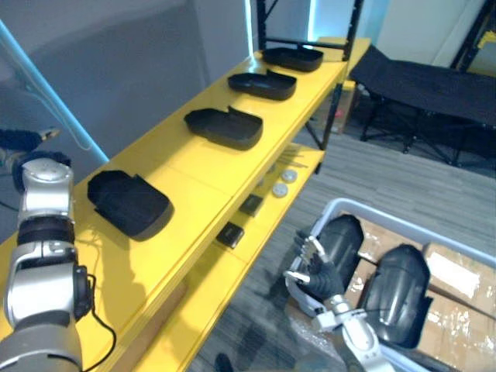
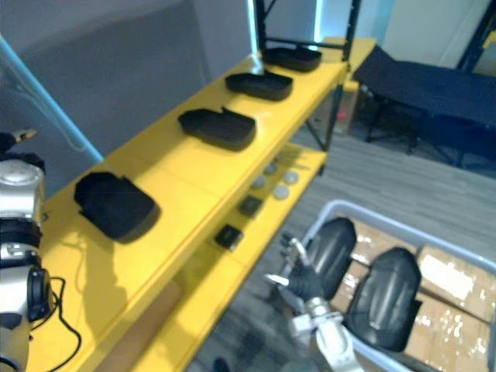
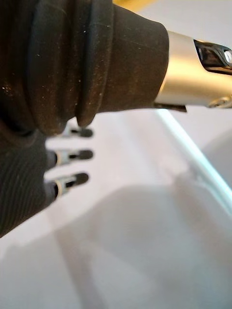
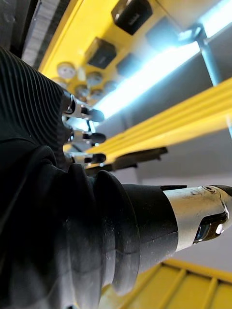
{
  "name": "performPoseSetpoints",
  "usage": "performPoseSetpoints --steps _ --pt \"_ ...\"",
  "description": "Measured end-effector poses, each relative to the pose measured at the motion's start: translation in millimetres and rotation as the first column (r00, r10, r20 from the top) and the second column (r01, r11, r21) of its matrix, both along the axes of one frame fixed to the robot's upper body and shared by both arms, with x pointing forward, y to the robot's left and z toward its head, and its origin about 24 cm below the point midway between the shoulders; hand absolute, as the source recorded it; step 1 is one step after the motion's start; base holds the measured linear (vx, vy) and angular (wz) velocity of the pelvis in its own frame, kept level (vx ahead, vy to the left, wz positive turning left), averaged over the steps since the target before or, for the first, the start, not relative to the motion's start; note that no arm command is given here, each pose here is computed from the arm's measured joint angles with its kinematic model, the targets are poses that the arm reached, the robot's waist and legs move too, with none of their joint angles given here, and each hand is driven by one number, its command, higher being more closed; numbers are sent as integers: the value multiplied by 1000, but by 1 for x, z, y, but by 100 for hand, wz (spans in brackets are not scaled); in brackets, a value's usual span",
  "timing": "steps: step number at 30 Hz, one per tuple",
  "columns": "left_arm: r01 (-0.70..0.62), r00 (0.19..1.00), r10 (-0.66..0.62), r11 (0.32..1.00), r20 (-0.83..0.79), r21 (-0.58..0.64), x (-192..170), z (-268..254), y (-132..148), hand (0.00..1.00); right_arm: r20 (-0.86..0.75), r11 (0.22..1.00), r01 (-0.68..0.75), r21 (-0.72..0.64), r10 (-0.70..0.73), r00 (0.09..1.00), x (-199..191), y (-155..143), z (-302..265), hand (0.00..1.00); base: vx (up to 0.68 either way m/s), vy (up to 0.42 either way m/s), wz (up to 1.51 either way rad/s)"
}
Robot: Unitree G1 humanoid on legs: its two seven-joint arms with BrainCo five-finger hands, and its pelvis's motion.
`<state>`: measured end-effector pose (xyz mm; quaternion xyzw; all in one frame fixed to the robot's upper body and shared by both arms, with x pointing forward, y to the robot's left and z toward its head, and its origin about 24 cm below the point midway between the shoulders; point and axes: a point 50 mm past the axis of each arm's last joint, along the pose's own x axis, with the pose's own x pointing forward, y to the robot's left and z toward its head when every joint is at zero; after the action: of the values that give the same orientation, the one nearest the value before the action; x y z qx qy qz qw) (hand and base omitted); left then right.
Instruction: Walk over and take plastic housings, then place them on the shelf
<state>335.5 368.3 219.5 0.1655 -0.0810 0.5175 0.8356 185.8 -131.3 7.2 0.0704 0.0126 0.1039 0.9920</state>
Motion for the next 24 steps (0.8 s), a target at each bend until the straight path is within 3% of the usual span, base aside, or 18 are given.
performPoseSetpoints --steps 1,3,8,14,17,24 --pt "78 996 -73 994 56 -77 2 -4 -3 0 -4 1000 -7 2 7 1000 -1 3 -1 0 3 7 4" --pt "158 983 -147 982 107 -107 1 -9 -8 0 0 1000 -7 7 7 1000 0 4 0 0 0 0 0" --pt "410 880 -380 911 284 -52 -27 -38 -39 0 17 999 19 40 -20 1000 3 7 4 0 14 -3 21" --pt "465 775 -476 875 415 135 -100 -42 -64 0 135 989 127 80 -137 981 13 -21 30 0 -42 -7 25" --pt "456 784 -451 885 426 98 -133 -62 -70 0 209 986 120 117 -143 967 22 -29 46 0 -87 -2 32" --pt "467 815 -431 884 388 2 -166 -92 -81 0 306 989 44 139 -85 948 36 -17 67 0 -52 -8 35"
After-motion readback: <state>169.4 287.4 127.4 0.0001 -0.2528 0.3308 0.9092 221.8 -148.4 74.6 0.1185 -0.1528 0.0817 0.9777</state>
